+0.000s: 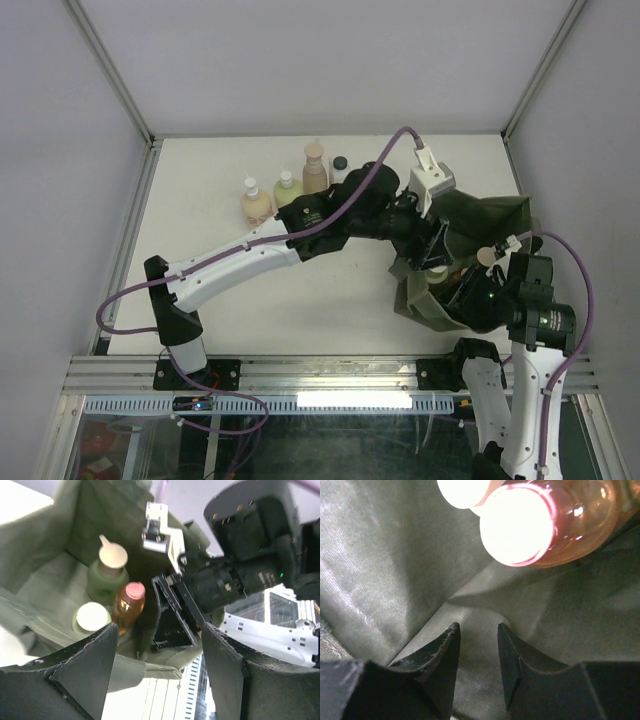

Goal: Take the personal care products out of the canvas bag
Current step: Adjust the canvas bag at the center of the board.

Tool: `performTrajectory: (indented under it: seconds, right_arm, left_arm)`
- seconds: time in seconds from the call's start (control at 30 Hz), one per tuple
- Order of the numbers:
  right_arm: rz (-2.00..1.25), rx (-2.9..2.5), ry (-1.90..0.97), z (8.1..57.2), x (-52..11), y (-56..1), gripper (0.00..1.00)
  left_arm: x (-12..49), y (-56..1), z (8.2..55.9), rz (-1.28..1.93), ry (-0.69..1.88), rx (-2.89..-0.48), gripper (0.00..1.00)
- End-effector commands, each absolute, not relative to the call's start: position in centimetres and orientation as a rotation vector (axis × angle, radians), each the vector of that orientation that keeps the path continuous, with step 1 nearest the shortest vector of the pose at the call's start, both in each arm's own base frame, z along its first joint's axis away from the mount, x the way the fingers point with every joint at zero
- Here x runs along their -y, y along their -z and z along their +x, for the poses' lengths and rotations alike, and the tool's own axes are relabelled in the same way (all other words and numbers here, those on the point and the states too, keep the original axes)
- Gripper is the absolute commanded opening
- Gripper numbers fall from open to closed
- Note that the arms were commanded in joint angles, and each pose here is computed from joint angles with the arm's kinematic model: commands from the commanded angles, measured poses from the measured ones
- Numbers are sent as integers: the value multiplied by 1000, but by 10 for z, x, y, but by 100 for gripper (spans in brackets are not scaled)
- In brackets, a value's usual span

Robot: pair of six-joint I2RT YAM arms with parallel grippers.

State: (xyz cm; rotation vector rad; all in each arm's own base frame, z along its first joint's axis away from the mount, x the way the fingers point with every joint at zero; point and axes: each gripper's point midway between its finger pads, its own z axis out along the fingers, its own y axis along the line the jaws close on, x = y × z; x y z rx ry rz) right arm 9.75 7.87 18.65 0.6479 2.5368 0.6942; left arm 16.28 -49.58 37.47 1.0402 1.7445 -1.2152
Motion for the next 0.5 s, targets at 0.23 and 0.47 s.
performTrajectory:
  seconds: [0.23, 0.47]
  right_arm:
    - [970, -2427, -627, 103, -67, -178, 42]
    - [974, -2519, -716, 95, -81, -165, 38]
  left_arm:
    - [484, -277, 153, 1176, 999, -1864, 70]
    - [489, -249, 149, 1218, 1004, -1917, 77]
